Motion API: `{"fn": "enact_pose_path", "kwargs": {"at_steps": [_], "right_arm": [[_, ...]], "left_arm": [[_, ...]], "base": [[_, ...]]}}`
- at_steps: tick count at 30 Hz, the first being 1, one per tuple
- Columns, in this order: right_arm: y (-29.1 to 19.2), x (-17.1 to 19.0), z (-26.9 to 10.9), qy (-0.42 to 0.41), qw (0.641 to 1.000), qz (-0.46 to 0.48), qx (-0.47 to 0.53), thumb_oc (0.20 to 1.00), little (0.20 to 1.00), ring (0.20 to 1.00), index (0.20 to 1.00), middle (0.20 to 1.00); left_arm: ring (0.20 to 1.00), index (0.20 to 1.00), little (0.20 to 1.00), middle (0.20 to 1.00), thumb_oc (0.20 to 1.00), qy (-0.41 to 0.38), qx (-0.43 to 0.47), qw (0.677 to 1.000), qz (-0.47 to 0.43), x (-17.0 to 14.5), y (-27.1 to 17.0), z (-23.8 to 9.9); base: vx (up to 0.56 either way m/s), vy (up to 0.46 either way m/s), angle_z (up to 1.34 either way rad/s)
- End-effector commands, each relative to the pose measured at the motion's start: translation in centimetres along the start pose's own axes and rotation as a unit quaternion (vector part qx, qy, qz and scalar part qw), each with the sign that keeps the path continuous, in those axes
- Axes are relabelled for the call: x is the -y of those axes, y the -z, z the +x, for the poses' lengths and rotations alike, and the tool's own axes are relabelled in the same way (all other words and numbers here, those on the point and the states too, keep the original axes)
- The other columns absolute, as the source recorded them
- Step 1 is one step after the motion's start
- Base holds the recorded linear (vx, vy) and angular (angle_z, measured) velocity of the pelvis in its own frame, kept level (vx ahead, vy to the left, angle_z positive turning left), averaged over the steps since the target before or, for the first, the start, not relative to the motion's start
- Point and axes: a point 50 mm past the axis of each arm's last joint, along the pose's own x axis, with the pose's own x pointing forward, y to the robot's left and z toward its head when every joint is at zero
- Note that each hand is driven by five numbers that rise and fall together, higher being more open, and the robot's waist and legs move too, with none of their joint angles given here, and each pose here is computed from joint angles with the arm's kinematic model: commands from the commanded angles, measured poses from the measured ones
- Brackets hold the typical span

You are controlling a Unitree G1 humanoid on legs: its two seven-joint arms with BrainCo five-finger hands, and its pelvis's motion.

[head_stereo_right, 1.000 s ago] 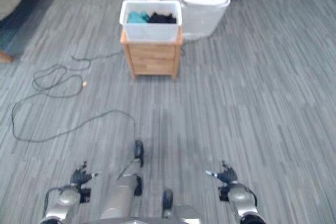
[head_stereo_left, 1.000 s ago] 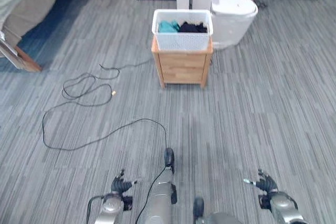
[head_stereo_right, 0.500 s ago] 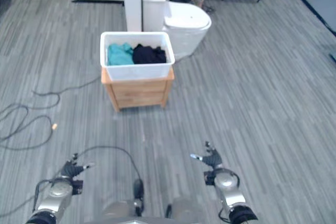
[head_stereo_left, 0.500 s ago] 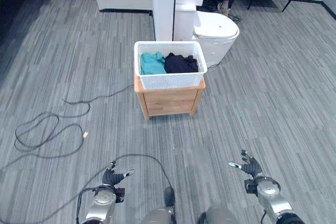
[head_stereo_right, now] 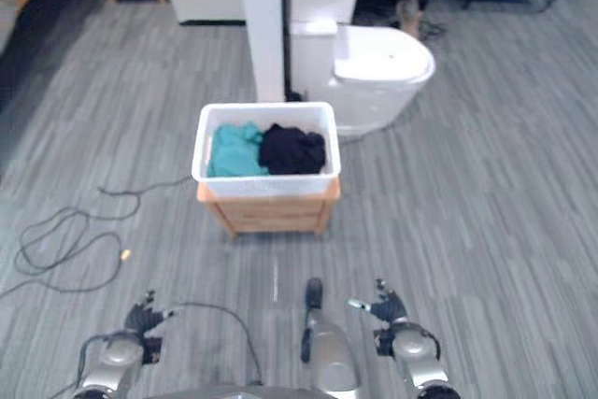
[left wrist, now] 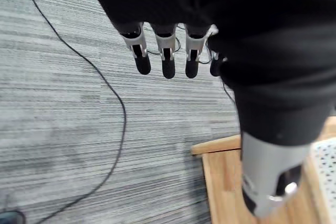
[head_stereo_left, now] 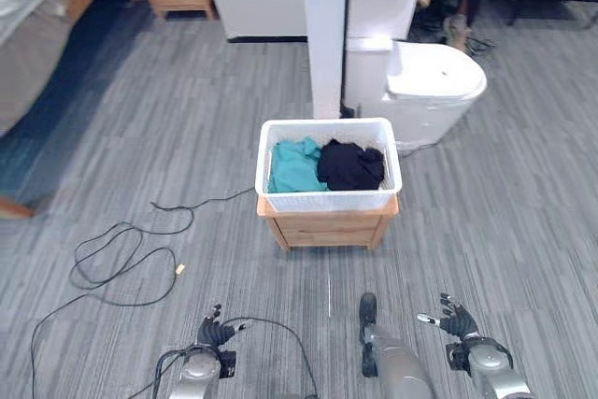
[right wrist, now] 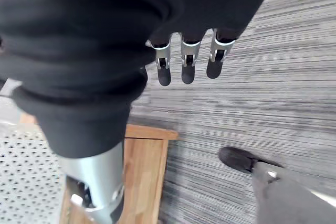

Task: Grab the laundry basket,head to the washer,open it,put in the laundry and shut it.

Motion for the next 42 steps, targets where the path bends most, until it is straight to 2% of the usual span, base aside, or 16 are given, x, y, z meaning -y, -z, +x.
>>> {"fn": "enact_pose_path", "kwargs": {"at_steps": [1, 8, 14, 19, 29, 37, 42], "right_arm": [[-2.2, 1.7, 0.3, 0.02, 0.999, 0.0, 0.05, 1.0, 1.0, 1.0, 1.0, 1.0], [-2.2, 3.3, 0.5, 0.055, 0.997, 0.005, 0.044, 1.0, 1.0, 1.0, 1.0, 1.0], [-1.4, 3.0, 0.4, 0.052, 0.998, 0.003, 0.027, 1.0, 1.0, 1.0, 1.0, 1.0], [-2.5, 2.4, 0.6, 0.042, 0.998, -0.011, 0.047, 1.0, 1.0, 1.0, 1.0, 1.0], [-10.4, 2.2, 1.8, 0.054, 0.98, -0.093, 0.168, 1.0, 1.0, 1.0, 1.0, 1.0], [-16.6, -0.1, 3.1, 0.056, 0.968, -0.097, 0.222, 1.0, 1.0, 1.0, 1.0, 1.0], [-20.9, -2.2, 3.8, 0.048, 0.967, -0.079, 0.237, 1.0, 1.0, 1.0, 1.0, 1.0]], "left_arm": [[1.0, 1.0, 1.0, 1.0, 1.0, -0.014, 0.024, 0.999, 0.035, -2.0, -0.7, -0.2], [1.0, 1.0, 1.0, 1.0, 1.0, -0.011, 0.036, 0.999, 0.021, -1.4, -1.9, 0.3], [1.0, 1.0, 1.0, 1.0, 1.0, -0.011, 0.035, 0.999, 0.021, -1.6, -1.7, 0.2], [1.0, 1.0, 1.0, 1.0, 1.0, -0.023, 0.068, 0.997, 0.036, -2.7, -3.3, 0.1], [1.0, 1.0, 1.0, 1.0, 1.0, -0.079, 0.204, 0.976, 0.012, -3.9, -10.5, -0.1], [1.0, 1.0, 1.0, 1.0, 1.0, -0.112, 0.235, 0.965, 0.028, -3.0, -15.2, 1.3], [1.0, 1.0, 1.0, 1.0, 1.0, -0.169, 0.233, 0.956, 0.058, -4.3, -19.0, 2.4]], "base": [[0.18, -0.123, -0.04], [0.15, -0.016, -0.05], [0.13, 0.124, -0.61], [0.04, 0.082, -0.09], [0.01, -0.011, -0.02], [-0.11, -0.048, 0.02], [-0.08, -0.039, -0.02]]}}
